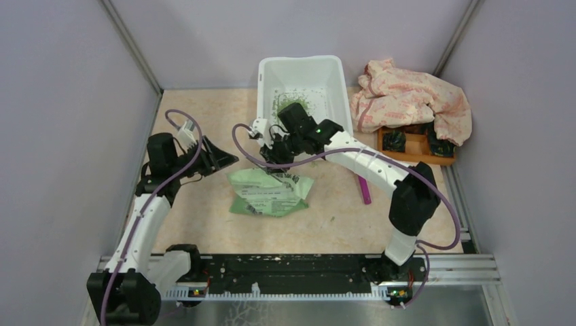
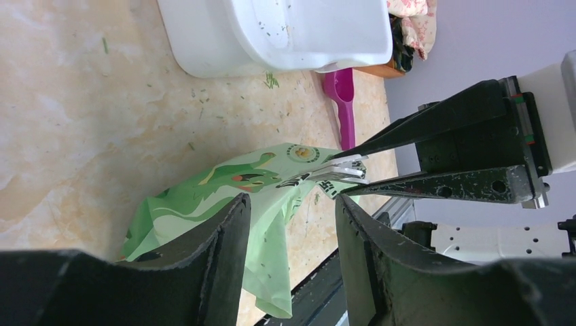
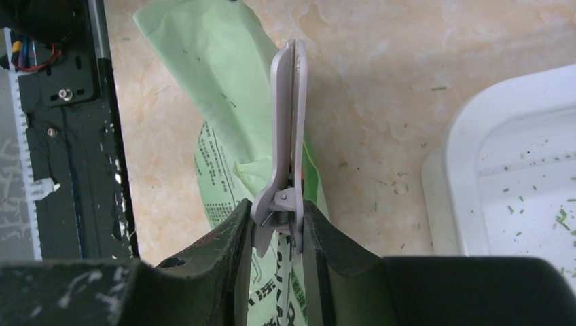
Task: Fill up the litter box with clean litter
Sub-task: Adjust the clamp at the cat litter bag.
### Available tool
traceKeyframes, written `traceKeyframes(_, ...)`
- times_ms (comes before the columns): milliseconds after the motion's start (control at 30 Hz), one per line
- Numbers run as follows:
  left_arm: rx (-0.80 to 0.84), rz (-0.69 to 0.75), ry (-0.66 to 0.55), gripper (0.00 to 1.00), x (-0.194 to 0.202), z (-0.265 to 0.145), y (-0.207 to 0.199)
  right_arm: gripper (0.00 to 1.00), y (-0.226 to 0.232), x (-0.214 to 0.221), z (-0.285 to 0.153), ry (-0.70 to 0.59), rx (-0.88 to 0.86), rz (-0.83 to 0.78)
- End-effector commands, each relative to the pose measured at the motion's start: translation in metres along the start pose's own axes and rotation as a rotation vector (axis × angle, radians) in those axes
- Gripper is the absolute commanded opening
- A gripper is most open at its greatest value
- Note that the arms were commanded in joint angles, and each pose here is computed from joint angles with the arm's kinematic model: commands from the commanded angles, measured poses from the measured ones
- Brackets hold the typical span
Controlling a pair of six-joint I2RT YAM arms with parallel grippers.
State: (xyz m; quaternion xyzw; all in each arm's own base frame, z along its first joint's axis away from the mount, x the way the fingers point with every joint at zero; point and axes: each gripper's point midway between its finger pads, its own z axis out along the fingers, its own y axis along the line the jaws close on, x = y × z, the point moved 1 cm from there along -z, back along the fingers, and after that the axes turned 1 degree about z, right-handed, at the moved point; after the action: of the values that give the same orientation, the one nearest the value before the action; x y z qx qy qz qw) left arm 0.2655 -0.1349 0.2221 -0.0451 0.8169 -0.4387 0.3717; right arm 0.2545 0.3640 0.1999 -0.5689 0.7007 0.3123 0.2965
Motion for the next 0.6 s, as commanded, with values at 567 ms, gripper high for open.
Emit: traceKeyframes(567, 0.034, -0.063, -0.002, 0.47, 0.026, -0.03, -0.003, 0.0, 0.021, -0.008, -0.008, 0.081, -0.073, -0.06)
